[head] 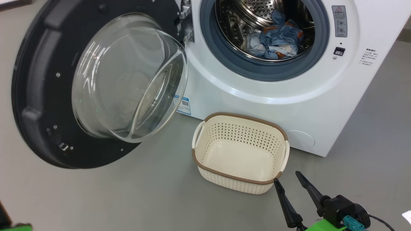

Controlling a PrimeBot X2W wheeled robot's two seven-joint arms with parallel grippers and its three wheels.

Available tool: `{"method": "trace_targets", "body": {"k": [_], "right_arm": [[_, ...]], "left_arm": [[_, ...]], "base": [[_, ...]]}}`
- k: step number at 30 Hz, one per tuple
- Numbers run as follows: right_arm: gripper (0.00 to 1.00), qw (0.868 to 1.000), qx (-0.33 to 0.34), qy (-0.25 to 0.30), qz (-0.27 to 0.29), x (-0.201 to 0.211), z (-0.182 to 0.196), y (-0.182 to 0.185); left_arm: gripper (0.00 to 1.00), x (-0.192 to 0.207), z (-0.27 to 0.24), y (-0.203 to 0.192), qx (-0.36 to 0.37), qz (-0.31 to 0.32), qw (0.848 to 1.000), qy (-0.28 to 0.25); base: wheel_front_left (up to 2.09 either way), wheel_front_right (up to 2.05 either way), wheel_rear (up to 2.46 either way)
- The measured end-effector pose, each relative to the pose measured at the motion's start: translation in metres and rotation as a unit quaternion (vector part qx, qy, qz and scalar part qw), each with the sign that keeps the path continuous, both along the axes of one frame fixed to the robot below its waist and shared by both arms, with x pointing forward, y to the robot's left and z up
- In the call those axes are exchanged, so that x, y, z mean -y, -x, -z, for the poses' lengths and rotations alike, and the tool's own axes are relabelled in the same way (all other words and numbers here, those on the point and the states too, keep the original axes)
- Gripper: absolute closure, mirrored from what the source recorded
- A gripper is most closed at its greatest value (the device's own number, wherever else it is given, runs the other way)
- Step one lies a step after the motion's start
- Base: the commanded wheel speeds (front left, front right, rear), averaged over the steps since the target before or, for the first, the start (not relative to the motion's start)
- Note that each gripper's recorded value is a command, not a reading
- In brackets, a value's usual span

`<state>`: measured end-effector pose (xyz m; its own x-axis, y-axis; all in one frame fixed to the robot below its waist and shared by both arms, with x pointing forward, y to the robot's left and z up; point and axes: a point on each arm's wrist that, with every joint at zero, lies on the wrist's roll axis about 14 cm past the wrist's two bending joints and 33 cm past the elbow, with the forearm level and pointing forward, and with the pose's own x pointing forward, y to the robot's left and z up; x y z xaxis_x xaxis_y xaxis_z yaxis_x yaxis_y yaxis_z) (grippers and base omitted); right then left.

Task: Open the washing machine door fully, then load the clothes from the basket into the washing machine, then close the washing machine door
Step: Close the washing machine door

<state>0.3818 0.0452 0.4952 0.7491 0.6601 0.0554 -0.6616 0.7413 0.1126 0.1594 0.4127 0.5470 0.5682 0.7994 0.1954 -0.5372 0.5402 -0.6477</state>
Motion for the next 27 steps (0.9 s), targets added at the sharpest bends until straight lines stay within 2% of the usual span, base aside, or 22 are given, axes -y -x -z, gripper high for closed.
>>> {"method": "trace_targets", "body": {"k": [6,13,18,21,27], "right_arm": [[0.0,1.0,-0.004,0.001,0.009,0.006,0.003,-0.002],[0.0,1.0,-0.015,0.008,0.017,0.015,0.013,-0.004],[0.0,0.999,-0.018,0.01,0.03,0.025,0.017,-0.009],[0.0,0.999,-0.015,0.011,0.038,0.031,0.017,-0.014],[0.0,0.998,-0.029,0.019,0.053,0.044,0.028,-0.017]], "left_arm": [[1.0,-0.041,-0.012,-0.002,0.094,-0.019,0.994,0.061],[1.0,-0.082,-0.019,-0.022,0.17,0.002,0.974,0.153],[1.0,-0.102,-0.015,-0.04,0.189,0.026,0.959,0.208],[1.0,-0.11,-0.012,-0.047,0.225,0.034,0.941,0.25],[1.0,-0.106,-0.004,-0.076,0.223,0.087,0.926,0.293]], "base": [[0.0,0.0,0.0],[0.0,0.0,0.0],[0.0,0.0,0.0],[0.0,0.0,0.0],[0.0,0.0,0.0]]}}
